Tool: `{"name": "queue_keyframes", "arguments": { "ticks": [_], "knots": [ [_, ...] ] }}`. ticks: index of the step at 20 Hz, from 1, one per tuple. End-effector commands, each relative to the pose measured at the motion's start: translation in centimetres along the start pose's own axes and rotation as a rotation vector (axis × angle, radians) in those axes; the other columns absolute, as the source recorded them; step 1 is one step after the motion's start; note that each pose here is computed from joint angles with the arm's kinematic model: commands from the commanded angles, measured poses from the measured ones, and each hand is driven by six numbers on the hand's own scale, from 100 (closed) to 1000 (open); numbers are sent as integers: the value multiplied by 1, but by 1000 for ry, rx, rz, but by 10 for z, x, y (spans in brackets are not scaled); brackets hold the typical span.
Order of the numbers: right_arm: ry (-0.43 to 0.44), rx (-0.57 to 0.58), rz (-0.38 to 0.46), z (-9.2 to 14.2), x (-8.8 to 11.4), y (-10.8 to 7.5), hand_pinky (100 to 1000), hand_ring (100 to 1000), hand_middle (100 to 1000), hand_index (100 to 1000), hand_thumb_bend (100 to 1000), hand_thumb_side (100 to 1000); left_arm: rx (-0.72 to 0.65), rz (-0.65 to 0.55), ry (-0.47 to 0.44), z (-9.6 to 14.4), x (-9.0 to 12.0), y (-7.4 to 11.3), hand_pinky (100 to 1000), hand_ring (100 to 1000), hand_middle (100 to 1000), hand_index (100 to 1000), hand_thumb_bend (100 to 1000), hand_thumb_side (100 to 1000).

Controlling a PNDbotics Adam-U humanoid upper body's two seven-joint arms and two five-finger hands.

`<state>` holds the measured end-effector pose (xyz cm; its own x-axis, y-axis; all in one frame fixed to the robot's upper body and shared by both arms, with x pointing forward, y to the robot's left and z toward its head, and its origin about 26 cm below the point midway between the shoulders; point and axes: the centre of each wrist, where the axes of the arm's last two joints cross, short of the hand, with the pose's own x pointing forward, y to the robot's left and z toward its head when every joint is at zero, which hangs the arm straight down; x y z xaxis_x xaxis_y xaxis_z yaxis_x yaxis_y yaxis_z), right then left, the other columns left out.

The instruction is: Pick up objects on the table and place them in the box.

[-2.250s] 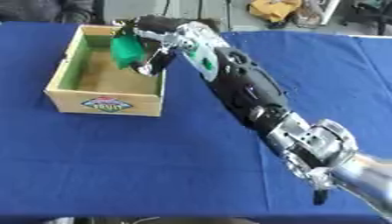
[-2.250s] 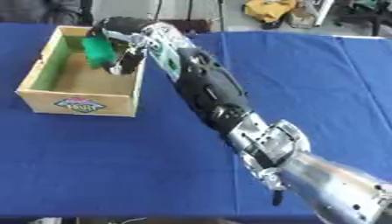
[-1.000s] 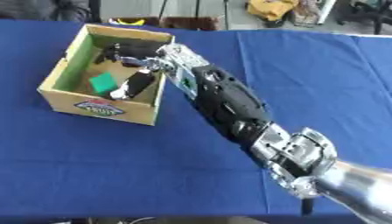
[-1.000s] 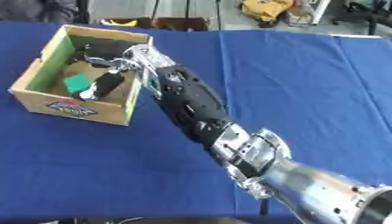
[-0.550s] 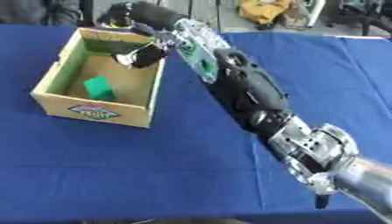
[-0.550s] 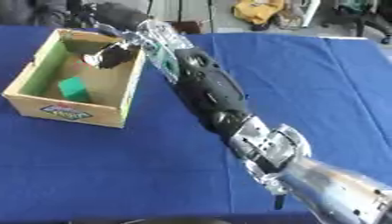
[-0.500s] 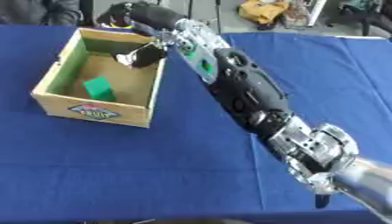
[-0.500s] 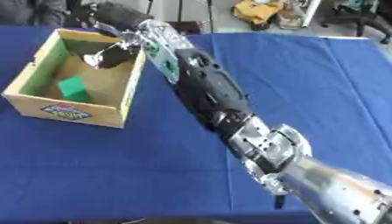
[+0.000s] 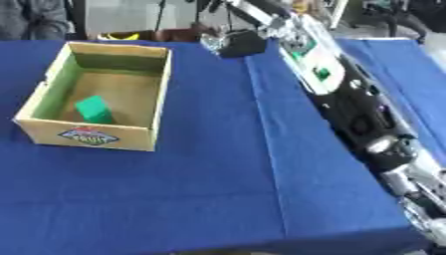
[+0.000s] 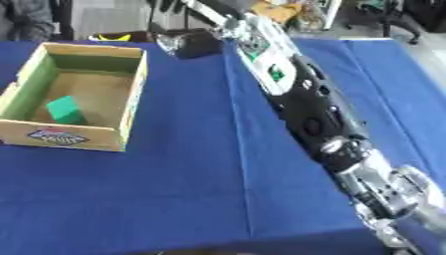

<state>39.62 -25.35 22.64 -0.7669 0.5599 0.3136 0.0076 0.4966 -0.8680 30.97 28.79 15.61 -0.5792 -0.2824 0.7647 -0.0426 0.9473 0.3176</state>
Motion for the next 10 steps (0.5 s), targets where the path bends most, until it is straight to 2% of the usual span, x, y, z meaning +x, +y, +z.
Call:
{"name": "queue_keyframes", "arguments": {
  "ticks": [1, 6, 10],
  "knots": [
    [27, -115, -50, 24, 6, -30, 652, 700, 739, 880, 100, 591, 13, -30, -13, -2, 4, 8, 407, 324, 430, 569, 676, 747],
    [146, -253, -230, 66, -6, -24, 628, 673, 714, 874, 100, 725, 20, -31, -3, 1, 2, 9, 407, 325, 433, 569, 670, 753],
    [223, -365, -353, 88, -14, -15, 614, 657, 702, 867, 100, 836, 22, -28, 8, 3, 0, 8, 406, 329, 438, 570, 662, 760]
  ]
}}
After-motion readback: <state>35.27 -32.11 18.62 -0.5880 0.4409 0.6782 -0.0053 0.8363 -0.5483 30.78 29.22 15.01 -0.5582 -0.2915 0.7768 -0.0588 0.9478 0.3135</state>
